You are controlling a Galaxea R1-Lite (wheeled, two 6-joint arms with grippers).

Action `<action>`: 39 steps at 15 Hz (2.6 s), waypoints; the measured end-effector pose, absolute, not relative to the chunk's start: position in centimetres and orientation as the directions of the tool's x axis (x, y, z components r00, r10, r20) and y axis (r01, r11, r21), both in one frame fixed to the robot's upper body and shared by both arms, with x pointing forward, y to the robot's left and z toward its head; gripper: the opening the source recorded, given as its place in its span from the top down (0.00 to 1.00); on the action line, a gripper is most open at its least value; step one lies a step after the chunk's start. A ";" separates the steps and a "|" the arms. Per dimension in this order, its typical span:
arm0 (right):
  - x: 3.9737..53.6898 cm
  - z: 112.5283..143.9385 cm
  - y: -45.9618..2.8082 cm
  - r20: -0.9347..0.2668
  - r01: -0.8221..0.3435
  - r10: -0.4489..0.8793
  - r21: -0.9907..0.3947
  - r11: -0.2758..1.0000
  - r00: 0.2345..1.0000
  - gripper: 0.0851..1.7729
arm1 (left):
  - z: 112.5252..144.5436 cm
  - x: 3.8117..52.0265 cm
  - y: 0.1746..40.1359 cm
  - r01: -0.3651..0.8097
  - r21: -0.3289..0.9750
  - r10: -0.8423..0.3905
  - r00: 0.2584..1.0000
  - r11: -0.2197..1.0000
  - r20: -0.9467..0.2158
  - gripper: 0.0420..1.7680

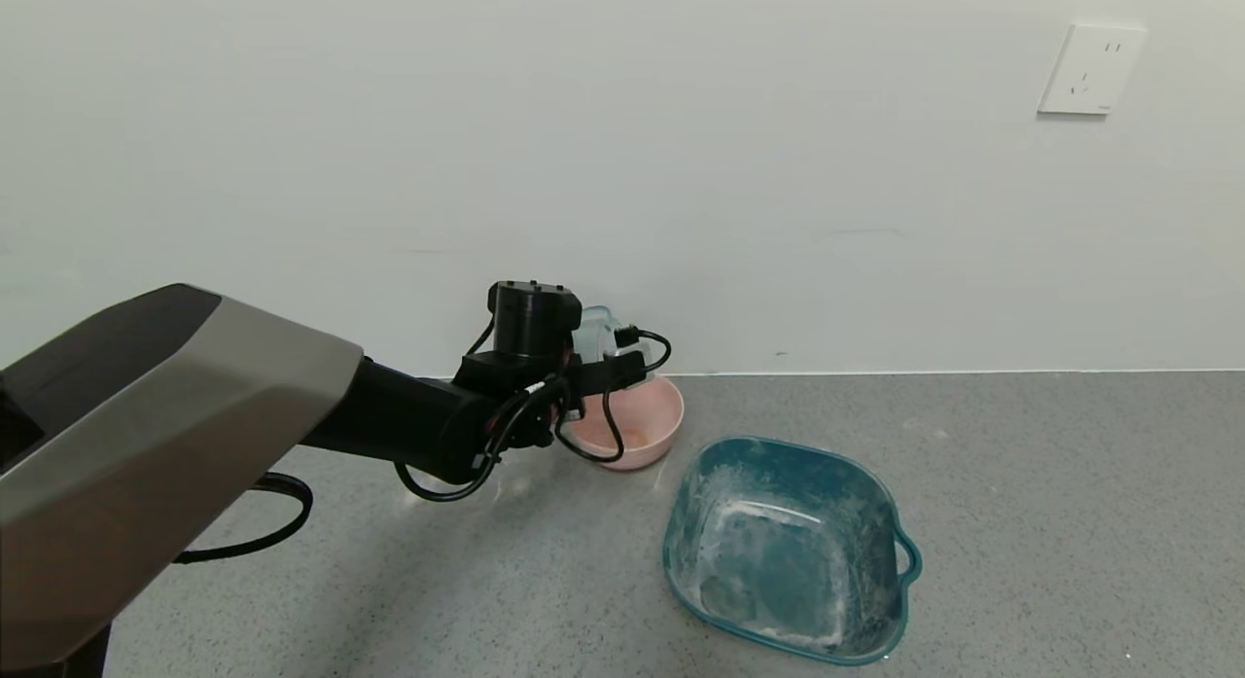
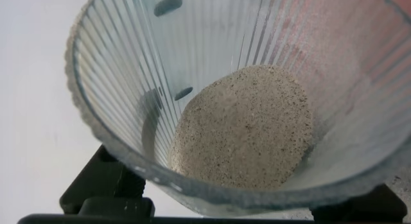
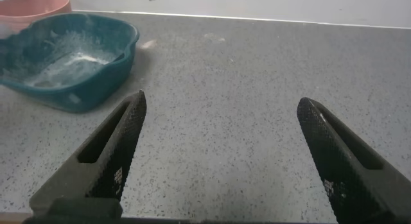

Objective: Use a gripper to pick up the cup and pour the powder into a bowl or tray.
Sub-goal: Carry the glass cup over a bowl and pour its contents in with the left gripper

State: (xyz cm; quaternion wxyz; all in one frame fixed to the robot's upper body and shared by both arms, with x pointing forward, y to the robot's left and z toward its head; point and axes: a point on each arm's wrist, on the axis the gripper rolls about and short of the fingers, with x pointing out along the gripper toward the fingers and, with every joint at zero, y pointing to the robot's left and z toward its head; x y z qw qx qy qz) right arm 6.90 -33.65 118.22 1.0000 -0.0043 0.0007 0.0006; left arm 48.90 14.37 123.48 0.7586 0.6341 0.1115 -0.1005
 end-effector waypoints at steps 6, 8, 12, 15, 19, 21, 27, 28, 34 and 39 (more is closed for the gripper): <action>6.9 118.2 -33.7 -0.002 -0.001 0.001 -0.009 1.000 1.000 0.04 | 123.4 48.9 14.5 0.291 0.953 0.028 0.955 0.086 -0.294 0.26; 6.9 118.2 -33.7 -0.002 -0.001 0.001 -0.009 1.000 1.000 0.04 | 123.2 48.9 14.4 0.293 0.955 0.041 0.955 0.050 -0.295 0.26; 6.9 118.2 -33.7 -0.002 -0.001 0.001 -0.009 1.000 1.000 0.04 | 123.1 48.7 14.1 0.289 0.957 0.097 0.953 -0.021 -0.286 0.26; 6.9 118.2 -33.7 -0.002 -0.001 0.001 -0.009 1.000 1.000 0.04 | 123.3 48.6 13.8 0.283 0.957 0.132 0.953 -0.060 -0.274 0.26; 6.9 118.2 -33.7 -0.002 -0.001 0.001 -0.009 1.000 1.000 0.04 | 123.1 48.4 13.5 0.287 0.952 0.163 0.949 -0.102 -0.269 0.26; 6.9 118.2 -33.7 -0.002 -0.001 0.001 -0.009 1.000 1.000 0.04 | 123.1 48.2 13.1 0.285 0.951 0.179 0.949 -0.123 -0.261 0.26; 6.9 118.2 -33.7 -0.002 -0.001 0.001 -0.009 1.000 1.000 0.04 | 123.3 47.6 11.9 0.277 0.941 0.212 0.948 -0.193 -0.236 0.26; 6.9 118.2 -33.7 -0.002 -0.001 0.001 -0.009 1.000 1.000 0.04 | 123.3 47.4 11.6 0.278 0.938 0.224 0.947 -0.206 -0.231 0.26; 6.9 118.2 -33.7 -0.002 -0.001 0.001 -0.009 1.000 1.000 0.04 | 123.6 46.8 10.5 0.286 0.910 0.262 0.942 -0.301 -0.209 0.26; 6.9 118.2 -33.7 -0.001 -0.001 0.001 -0.009 1.000 1.000 0.04 | 123.9 47.0 10.3 0.272 0.917 0.261 0.945 -0.292 -0.198 0.26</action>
